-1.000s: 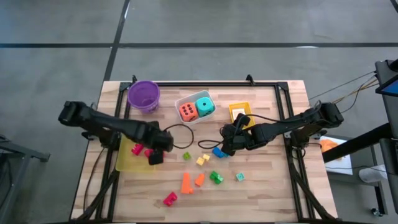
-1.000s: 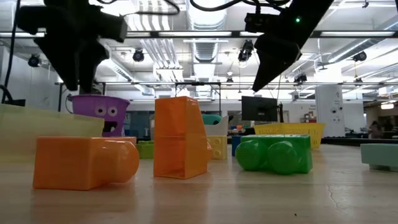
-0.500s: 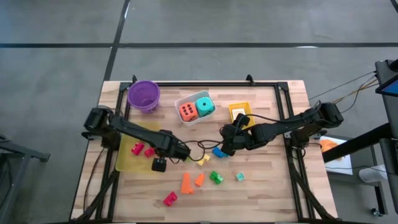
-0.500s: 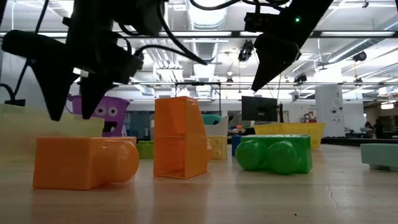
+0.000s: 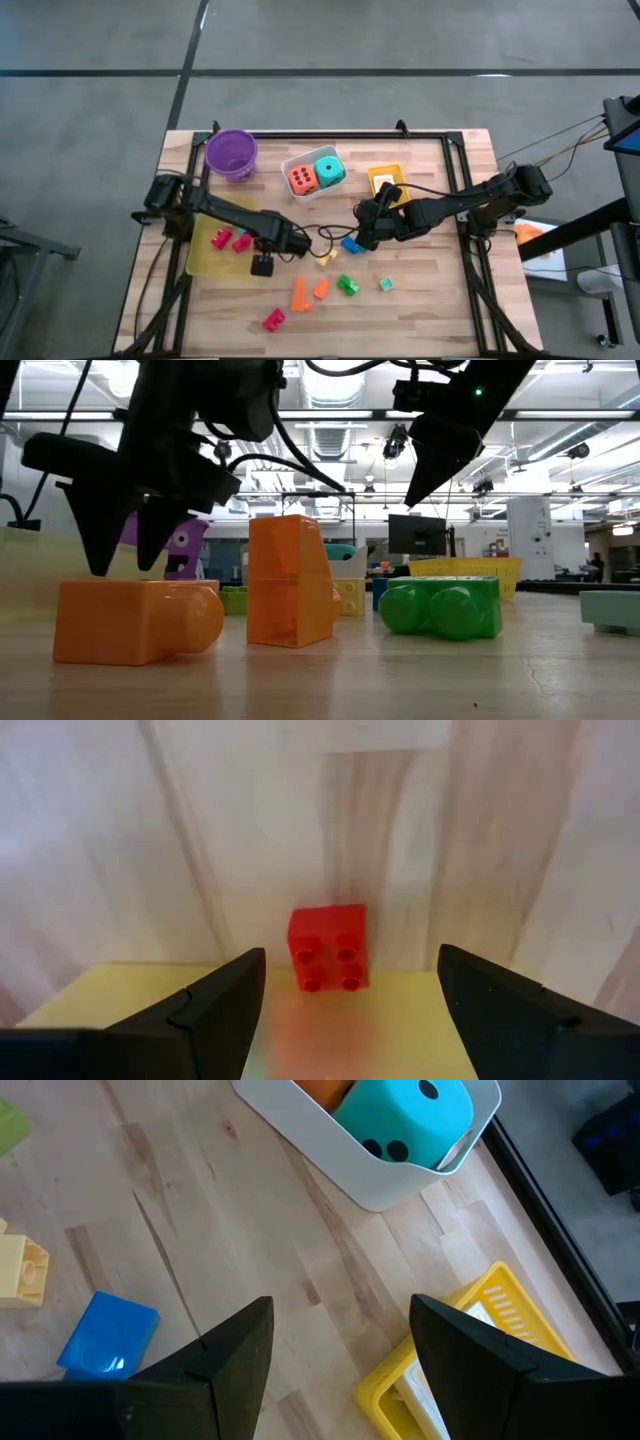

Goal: Pick & Place Toys
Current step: Put the red game piece into the light yellow bin

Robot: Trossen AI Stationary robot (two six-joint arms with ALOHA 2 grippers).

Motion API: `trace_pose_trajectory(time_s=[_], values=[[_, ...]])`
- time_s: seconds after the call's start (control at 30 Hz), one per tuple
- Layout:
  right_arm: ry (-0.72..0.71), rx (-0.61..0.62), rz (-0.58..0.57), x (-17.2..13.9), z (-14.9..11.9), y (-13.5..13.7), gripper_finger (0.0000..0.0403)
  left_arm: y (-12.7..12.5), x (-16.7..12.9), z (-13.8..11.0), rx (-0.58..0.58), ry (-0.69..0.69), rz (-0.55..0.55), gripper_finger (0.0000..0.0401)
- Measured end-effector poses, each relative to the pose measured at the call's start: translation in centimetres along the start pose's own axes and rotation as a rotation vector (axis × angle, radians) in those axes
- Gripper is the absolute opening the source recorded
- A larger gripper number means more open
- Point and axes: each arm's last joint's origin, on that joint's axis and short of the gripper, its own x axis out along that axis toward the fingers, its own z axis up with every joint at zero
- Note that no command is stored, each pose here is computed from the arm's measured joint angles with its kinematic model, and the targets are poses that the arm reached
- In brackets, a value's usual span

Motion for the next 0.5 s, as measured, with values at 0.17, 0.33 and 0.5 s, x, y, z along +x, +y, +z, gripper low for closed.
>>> trace_pose_trajectory(time_s=[0.17,0.33,0.5], values=[[0.0,0.0,0.001,0.0,0.0,0.0,0.0233,1.0,0.6,0.0,-0.081,0.01,-0.018,0.0296],[0.001,-0.001,0.001,0.0,0.0,0.0,0.0233,1.1,1.5,-0.4,-0.086,0.03,-0.044,0.0296],[0.001,-0.004,0.001,0.0,0.0,0.0,0.0233,1.1,1.7,-0.4,-0.086,0.033,-0.043,0.0296]])
